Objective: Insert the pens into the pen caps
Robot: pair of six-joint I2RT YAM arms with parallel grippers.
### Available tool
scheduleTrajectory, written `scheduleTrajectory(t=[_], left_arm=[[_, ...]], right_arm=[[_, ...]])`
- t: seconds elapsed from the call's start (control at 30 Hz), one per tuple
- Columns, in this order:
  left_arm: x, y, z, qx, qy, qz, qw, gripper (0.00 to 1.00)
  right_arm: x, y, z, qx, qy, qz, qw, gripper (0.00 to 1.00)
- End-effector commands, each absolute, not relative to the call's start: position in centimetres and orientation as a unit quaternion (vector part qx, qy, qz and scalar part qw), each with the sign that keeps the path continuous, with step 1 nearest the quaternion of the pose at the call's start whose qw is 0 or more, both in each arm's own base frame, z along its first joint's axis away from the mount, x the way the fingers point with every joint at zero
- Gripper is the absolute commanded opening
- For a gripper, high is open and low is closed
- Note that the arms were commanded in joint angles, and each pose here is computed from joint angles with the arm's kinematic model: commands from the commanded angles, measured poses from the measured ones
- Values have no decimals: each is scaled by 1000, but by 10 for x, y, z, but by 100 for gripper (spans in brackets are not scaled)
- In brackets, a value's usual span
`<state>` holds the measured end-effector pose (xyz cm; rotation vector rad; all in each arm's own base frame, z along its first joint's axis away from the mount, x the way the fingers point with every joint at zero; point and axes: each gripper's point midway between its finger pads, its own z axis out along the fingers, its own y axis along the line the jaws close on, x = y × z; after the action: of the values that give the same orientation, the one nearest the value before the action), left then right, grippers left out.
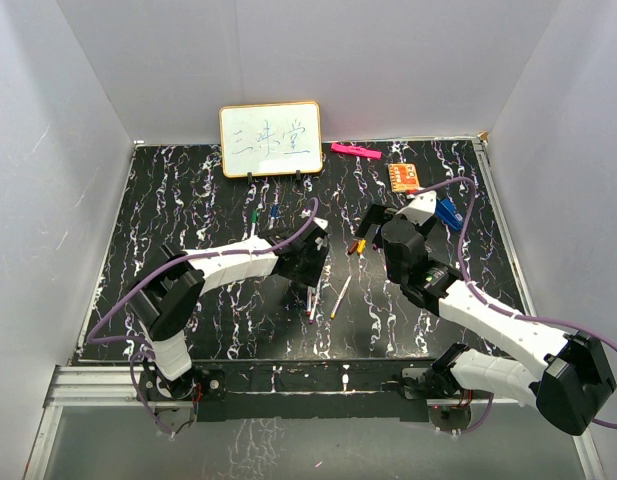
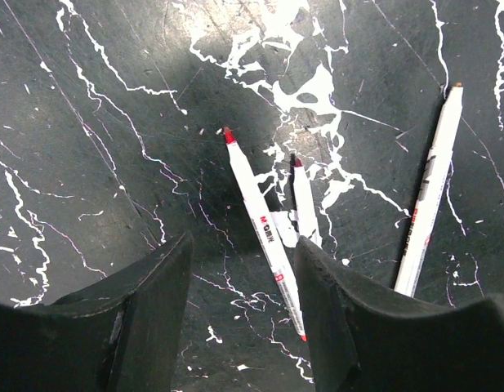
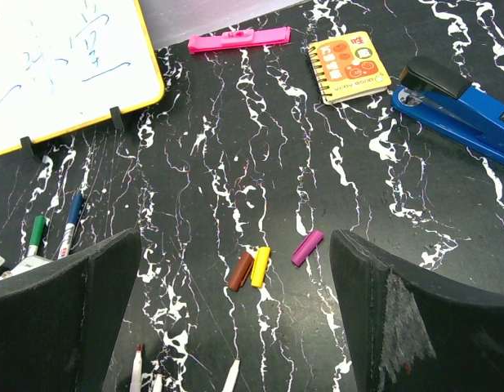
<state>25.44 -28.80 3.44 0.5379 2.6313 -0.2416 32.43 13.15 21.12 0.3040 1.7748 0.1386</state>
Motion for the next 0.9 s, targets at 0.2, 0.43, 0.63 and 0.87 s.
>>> scheduleTrajectory(t=[0.2,0.43,0.63,0.87], left_arm=[[240,-279,26,195,957,-75,204,50],[228,-274,16,197,961,-70,183,50],[213,-260,5,203,966,-52,151,47],[197,-240,-3,220,969,-23,111,46]], right_arm=[[325,130,215,152,762,74,626,98],[326,132,213,151,763,77,624,98],[325,133,212,155,762,84,622,98],[326,133,213,162,761,86,622,98]])
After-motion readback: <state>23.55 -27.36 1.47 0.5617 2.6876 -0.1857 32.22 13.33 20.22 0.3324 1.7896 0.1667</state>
